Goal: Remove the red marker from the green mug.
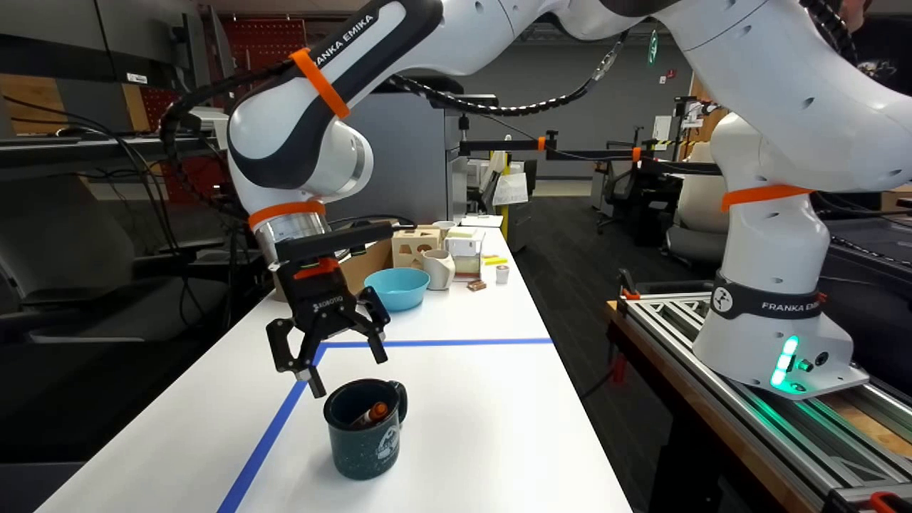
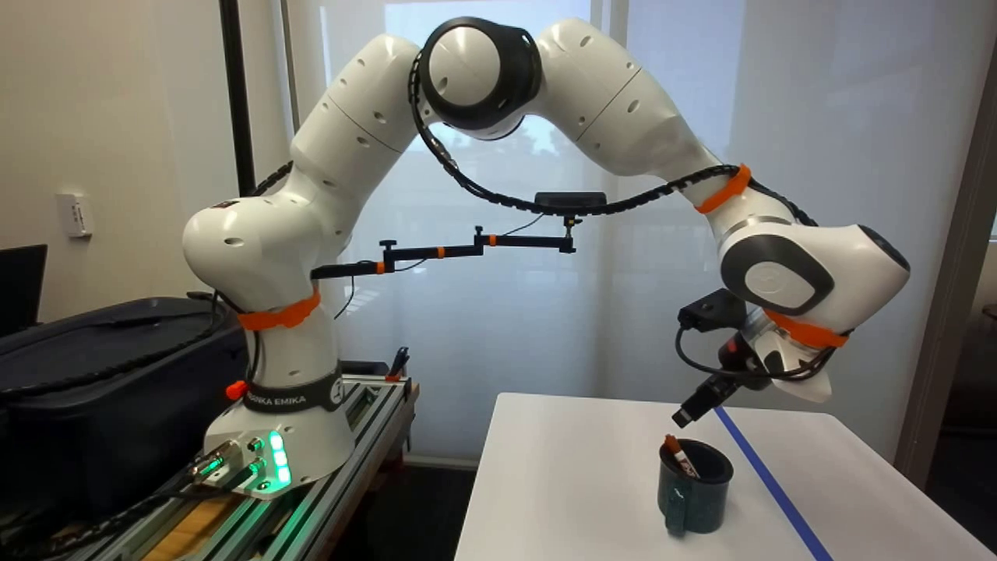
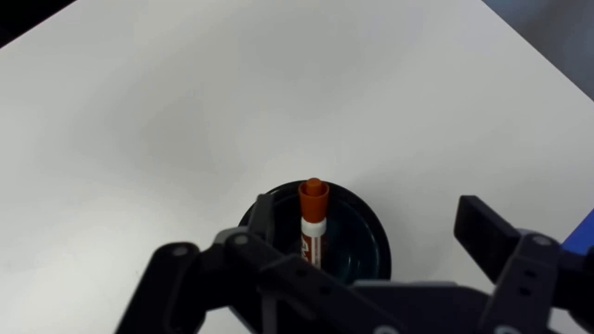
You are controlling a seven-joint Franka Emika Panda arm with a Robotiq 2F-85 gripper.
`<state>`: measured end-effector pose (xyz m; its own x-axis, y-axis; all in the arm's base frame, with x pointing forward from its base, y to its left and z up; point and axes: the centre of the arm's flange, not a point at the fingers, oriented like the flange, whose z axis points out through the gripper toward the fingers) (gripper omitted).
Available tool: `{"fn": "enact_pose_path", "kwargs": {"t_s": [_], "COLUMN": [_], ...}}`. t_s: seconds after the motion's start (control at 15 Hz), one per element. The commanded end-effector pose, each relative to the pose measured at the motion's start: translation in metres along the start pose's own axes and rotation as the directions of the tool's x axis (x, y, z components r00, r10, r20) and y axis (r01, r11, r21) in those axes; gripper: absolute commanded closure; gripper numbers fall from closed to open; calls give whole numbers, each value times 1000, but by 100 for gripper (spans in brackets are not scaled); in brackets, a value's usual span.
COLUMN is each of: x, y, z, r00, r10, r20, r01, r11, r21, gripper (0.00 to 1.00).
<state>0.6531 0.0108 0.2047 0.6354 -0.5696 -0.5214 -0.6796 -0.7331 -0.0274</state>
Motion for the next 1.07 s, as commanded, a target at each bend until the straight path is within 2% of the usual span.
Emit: {"fn": "enact_pose_path", "kwargs": {"t_s": [0.0, 0.47, 0.87, 0.93, 1.0], "x": [27, 68, 83, 83, 82], "y": [-9, 2, -1, -2, -4], "z": [-2, 12, 27, 29, 30], "r00": [997, 994, 995, 995, 995], "r10": [10, 31, 12, 9, 5], "r20": [71, 104, 102, 103, 103], "r01": [-10, -30, -13, -11, -7], "r11": [1000, 999, 1000, 1000, 1000], "r21": [-3, -11, 9, 12, 15], "gripper": [0, 0, 0, 23, 25]}}
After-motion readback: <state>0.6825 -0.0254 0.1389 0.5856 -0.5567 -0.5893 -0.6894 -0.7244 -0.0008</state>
